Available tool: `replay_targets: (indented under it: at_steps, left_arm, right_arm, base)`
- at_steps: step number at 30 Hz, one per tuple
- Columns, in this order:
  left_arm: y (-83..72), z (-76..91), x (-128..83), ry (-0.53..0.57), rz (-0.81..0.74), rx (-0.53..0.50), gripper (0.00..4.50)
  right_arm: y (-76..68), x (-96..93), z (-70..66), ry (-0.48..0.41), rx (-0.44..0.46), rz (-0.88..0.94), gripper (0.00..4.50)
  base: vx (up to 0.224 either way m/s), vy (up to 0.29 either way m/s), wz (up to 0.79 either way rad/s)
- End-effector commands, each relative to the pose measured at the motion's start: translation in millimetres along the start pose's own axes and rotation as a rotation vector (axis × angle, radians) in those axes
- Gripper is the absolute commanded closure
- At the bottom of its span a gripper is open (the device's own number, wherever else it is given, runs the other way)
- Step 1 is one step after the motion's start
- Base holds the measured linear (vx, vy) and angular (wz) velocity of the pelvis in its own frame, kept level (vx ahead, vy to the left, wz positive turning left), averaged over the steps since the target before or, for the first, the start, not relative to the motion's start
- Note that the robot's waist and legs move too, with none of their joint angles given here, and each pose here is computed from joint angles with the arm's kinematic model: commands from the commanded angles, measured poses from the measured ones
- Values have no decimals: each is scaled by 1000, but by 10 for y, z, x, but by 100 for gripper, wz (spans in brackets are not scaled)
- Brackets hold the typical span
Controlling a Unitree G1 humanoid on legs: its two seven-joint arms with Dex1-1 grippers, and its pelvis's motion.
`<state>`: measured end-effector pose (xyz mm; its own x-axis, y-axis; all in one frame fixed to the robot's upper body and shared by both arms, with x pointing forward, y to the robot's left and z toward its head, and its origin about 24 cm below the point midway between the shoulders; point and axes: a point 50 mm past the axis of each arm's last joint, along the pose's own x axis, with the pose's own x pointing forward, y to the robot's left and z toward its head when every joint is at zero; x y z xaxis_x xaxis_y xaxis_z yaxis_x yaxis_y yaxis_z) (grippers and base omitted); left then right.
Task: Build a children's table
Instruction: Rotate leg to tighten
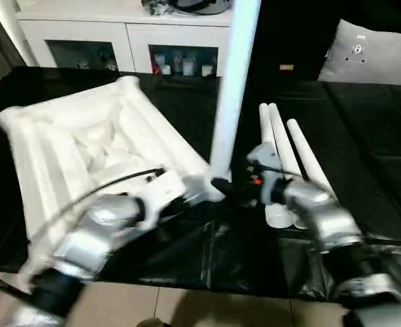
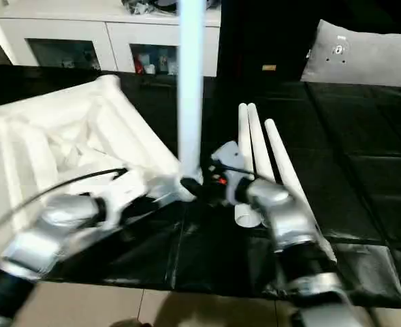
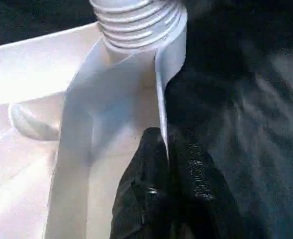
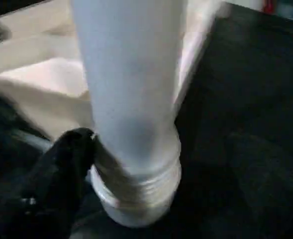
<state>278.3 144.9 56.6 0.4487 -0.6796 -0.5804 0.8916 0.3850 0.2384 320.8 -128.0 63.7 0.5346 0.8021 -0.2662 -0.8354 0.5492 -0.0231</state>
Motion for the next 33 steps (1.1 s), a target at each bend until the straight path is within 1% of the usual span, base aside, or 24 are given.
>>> replay_targets:
  at_steps: [1, 3, 5, 6, 7, 10, 12, 13, 14, 15, 17, 18, 19, 22, 23, 25, 26, 27, 29, 30, 31, 32, 33]
  left_arm:
    - [-162, -144, 55, 60, -141, 4, 450]
    - [-160, -155, 44, 61, -161, 16, 450]
    - [-159, -219, -24, 66, -246, 64, 450]
    - [-159, -219, -24, 66, -246, 64, 450]
    - [-163, -239, -47, 67, -277, 79, 450]
    - [-164, -280, -60, 75, -313, 98, 450]
    - [-165, -337, -62, 79, -346, 117, 450]
    - [-165, -337, -62, 79, -346, 117, 450]
    - [-164, -379, -50, 81, -353, 119, 450]
    - [-169, -400, -34, 77, -356, 117, 450]
    - [-182, -452, -2, 69, -371, 114, 450]
    - [-188, -469, 8, 70, -372, 115, 450]
    - [-192, -479, 12, 71, -373, 116, 450]
    - [-215, -542, 38, 74, -380, 118, 450]
    - [-217, -552, 39, 73, -382, 118, 450]
    - [-229, -615, 66, 82, -385, 116, 450]
    - [-236, -661, 87, 88, -386, 114, 450]
    - [-236, -677, 94, 90, -385, 113, 450]
    - [-233, -741, 126, 102, -382, 109, 450]
    - [-230, -769, 140, 108, -380, 108, 450]
    - [-228, -803, 154, 117, -376, 105, 450]
    - [-226, -821, 158, 121, -374, 104, 450]
    - [-224, -853, 165, 129, -371, 102, 450]
  right_arm:
    - [39, -30, 29, 6, -26, 77, 4]
    - [31, -48, 33, 19, -39, 94, 4]
    - [9, -93, 47, 64, -90, 164, 4]
    - [9, -93, 47, 64, -90, 164, 4]
    - [13, -105, 53, 77, -107, 197, 4]
    - [55, -123, 56, 96, -131, 281, 4]
    - [114, -123, 26, 116, -113, 354, 4]
    - [114, -123, 26, 116, -113, 354, 20]
    - [140, -104, 8, 118, -101, 369, 20]
    - [151, -92, 0, 114, -90, 374, 37]
    - [177, -74, -21, 112, -77, 395, 48]
    - [188, -70, -28, 112, -73, 402, 70]
    - [194, -67, -31, 110, -71, 404, 70]
    - [211, -43, -50, 102, -54, 405, 93]
    - [213, -41, -53, 102, -52, 406, 93]
    - [218, -36, -63, 102, -40, 408, 121]
    - [222, -32, -72, 104, -33, 409, 121]
    - [224, -31, -77, 105, -31, 410, 136]
    - [228, -25, -101, 111, -24, 406, 143]
    - [227, -22, -114, 115, -21, 403, 162]
    - [226, -17, -129, 120, -19, 396, 162]
    - [225, -14, -136, 122, -18, 392, 178]
    - [224, -9, -149, 125, -17, 387, 178]
  base:
    - [0, 0, 0]
    - [0, 0, 0]
    - [0, 0, 0]
    - [0, 0, 0]
    - [0, 0, 0]
    - [0, 0, 0]
    - [0, 0, 0]
    - [0, 0, 0]
    - [0, 0, 0]
    - [0, 0, 0]
    - [0, 0, 0]
    - [0, 0, 0]
    - [0, 0, 0]
    - [0, 0, 0]
    - [0, 0, 0]
    - [0, 0, 0]
    - [0, 0, 0]
    - [0, 0, 0]
    - [0, 0, 0]
    - [0, 0, 0]
    - [0, 0, 0]
    - [0, 0, 0]
    - [0, 0, 0]
